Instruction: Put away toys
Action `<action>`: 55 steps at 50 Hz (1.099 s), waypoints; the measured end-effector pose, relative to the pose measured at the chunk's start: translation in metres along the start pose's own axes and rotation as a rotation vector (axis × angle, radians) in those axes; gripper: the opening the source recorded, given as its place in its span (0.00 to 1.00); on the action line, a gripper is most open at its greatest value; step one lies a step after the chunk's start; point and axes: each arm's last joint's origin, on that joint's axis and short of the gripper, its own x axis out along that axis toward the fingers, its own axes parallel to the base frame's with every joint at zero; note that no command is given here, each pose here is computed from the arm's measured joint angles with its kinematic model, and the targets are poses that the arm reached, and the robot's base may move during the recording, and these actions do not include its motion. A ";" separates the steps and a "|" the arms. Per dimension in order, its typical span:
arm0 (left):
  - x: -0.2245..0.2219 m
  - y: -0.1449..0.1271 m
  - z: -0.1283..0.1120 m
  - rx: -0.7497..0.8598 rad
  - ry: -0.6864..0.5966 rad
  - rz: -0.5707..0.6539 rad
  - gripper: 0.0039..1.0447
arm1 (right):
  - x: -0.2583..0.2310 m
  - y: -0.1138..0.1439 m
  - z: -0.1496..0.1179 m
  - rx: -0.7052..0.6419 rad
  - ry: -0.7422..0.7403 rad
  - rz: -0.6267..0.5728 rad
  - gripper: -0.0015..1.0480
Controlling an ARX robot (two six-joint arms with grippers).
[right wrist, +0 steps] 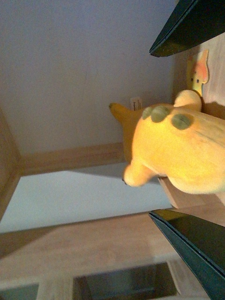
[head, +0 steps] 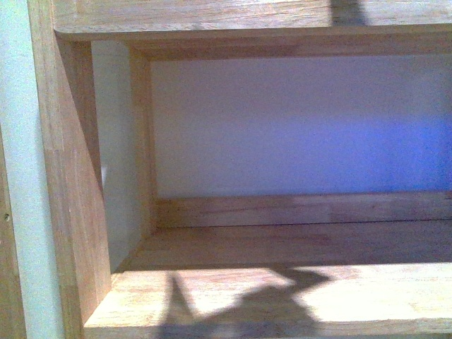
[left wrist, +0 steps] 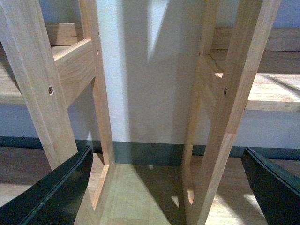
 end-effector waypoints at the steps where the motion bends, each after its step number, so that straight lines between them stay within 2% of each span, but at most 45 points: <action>1: 0.000 0.000 0.000 0.000 0.000 0.000 0.94 | -0.008 0.000 -0.001 -0.004 0.000 0.000 0.94; 9: 0.000 0.000 0.000 0.000 0.000 0.000 0.94 | -0.089 -0.011 -0.023 -0.030 0.042 -0.007 0.94; 22: 0.000 0.000 0.000 0.000 0.000 0.000 0.94 | -0.179 -0.038 -0.063 -0.102 0.084 -0.144 0.94; 28: 0.000 0.000 0.000 0.000 0.000 0.000 0.94 | -0.201 -0.046 -0.081 -0.115 0.101 -0.193 0.94; 43: 0.000 0.000 0.000 0.000 0.000 0.000 0.94 | -0.244 -0.059 -0.154 -0.099 0.246 -0.290 0.94; 50: 0.000 0.000 0.000 0.000 0.000 0.000 0.94 | -0.259 -0.067 -0.174 -0.158 0.440 -0.441 0.78; 55: 0.000 0.000 0.000 0.000 0.000 0.000 0.94 | -0.266 -0.070 -0.185 -0.176 0.488 -0.479 0.67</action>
